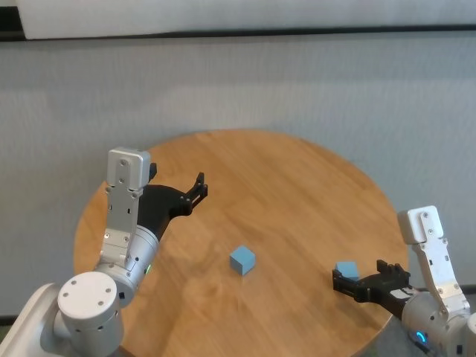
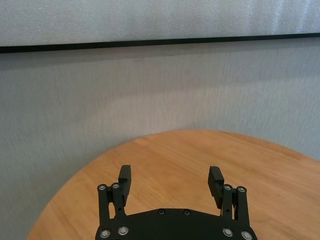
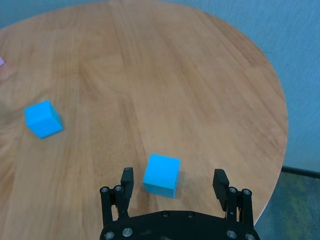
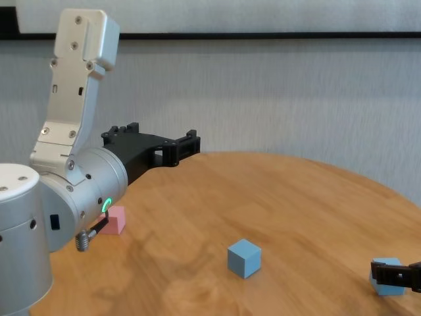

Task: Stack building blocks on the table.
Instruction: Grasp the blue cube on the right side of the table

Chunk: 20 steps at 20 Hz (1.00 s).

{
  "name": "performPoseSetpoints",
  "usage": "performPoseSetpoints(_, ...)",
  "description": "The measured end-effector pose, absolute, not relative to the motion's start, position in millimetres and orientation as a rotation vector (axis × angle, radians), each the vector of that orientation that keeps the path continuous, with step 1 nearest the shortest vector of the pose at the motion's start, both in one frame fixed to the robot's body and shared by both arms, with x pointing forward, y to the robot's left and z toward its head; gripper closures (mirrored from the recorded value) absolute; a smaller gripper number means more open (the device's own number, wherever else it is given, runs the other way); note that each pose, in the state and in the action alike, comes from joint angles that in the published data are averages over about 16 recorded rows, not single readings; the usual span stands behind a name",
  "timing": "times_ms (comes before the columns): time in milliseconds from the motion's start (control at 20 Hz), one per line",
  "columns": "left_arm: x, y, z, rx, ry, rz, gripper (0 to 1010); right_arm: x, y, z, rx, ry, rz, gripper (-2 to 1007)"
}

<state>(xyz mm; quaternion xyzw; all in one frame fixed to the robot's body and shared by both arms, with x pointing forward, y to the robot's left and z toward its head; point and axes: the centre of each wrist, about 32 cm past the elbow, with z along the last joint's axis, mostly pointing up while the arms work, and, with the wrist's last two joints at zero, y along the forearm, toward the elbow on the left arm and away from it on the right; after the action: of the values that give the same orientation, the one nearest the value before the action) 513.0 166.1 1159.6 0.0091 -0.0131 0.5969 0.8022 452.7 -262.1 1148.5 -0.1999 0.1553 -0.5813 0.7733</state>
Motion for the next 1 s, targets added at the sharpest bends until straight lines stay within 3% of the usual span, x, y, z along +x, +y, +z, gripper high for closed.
performPoseSetpoints(1000, 513.0, 166.1, 1159.6, 0.020, -0.028, 1.279, 10, 461.3, -253.7, 1141.2, -0.434, 0.359, -1.276, 0)
